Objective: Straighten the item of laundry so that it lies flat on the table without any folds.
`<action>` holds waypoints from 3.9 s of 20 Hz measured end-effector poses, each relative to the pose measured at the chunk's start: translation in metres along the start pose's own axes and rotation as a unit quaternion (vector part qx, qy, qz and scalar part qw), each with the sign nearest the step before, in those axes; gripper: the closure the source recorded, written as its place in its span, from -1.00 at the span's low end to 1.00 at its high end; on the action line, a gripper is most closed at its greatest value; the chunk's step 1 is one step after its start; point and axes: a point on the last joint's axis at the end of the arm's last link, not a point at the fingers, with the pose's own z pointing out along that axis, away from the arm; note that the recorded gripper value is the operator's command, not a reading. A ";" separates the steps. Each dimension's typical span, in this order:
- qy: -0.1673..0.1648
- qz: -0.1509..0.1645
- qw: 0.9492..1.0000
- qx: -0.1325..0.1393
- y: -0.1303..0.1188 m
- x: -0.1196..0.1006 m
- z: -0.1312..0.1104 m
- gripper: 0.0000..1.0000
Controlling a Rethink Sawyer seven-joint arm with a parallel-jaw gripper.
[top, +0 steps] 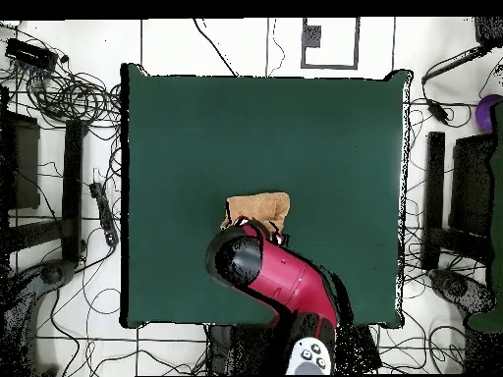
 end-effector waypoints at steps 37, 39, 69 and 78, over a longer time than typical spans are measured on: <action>-0.007 -0.024 1.000 -0.008 0.019 0.059 0.035 1.00; -0.009 -0.030 1.000 -0.001 0.019 0.061 0.019 1.00; 0.012 0.199 0.980 -0.025 -0.036 0.259 0.023 -1.00; 0.086 0.266 0.960 0.011 -0.024 0.346 0.002 -1.00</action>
